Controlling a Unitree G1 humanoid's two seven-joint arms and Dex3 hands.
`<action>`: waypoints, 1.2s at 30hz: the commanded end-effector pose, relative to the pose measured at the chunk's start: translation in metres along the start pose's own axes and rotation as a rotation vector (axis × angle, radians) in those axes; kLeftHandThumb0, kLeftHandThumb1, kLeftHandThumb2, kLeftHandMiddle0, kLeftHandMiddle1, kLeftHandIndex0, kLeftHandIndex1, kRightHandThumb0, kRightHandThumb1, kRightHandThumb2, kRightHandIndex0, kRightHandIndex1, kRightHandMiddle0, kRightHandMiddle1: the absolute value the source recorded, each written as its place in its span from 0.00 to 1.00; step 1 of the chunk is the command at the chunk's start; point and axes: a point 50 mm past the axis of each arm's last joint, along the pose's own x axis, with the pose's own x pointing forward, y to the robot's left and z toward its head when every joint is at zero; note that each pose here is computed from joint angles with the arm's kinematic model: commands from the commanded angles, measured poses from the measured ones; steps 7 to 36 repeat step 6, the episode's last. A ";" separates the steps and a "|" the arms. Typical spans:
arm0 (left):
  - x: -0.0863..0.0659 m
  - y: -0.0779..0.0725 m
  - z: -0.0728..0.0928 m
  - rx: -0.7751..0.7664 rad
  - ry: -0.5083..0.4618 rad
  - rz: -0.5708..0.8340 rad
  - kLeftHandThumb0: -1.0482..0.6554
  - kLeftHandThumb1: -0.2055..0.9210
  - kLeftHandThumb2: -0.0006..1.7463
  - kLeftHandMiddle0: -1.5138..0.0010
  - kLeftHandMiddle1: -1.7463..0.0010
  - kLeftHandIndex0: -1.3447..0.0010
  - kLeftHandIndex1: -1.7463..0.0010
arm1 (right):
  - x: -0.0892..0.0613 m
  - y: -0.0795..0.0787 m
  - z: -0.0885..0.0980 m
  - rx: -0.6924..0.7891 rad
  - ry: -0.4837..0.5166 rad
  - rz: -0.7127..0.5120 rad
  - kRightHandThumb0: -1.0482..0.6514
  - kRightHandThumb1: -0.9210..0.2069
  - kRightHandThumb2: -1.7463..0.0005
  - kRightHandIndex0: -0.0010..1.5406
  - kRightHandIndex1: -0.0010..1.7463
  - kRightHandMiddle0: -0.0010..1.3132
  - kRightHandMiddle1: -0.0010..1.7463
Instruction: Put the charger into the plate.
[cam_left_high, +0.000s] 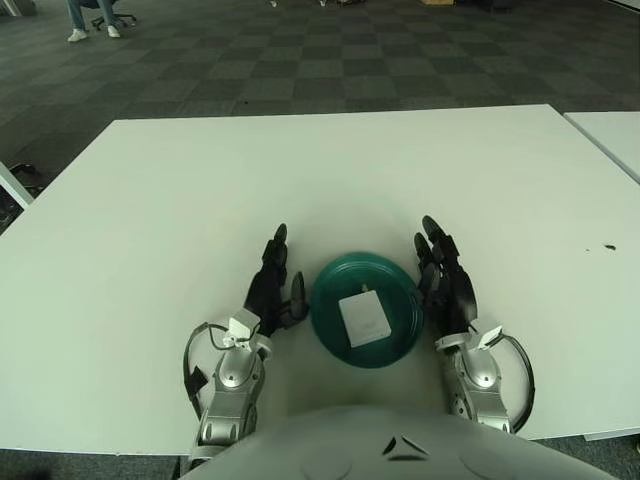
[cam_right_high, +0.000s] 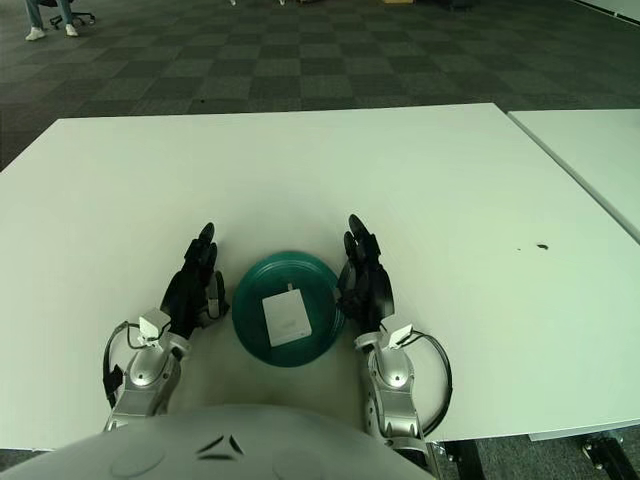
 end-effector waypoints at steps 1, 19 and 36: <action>-0.005 -0.007 -0.004 0.008 0.020 -0.003 0.00 1.00 0.64 1.00 1.00 1.00 1.00 | -0.026 -0.009 -0.029 0.021 0.180 -0.050 0.04 0.00 0.47 0.07 0.00 0.00 0.20; -0.007 -0.015 -0.003 -0.003 0.008 -0.003 0.00 1.00 0.63 1.00 1.00 1.00 1.00 | -0.027 -0.012 -0.027 0.029 0.173 -0.054 0.03 0.00 0.48 0.06 0.00 0.00 0.19; -0.007 -0.015 -0.003 -0.003 0.008 -0.003 0.00 1.00 0.63 1.00 1.00 1.00 1.00 | -0.027 -0.012 -0.027 0.029 0.173 -0.054 0.03 0.00 0.48 0.06 0.00 0.00 0.19</action>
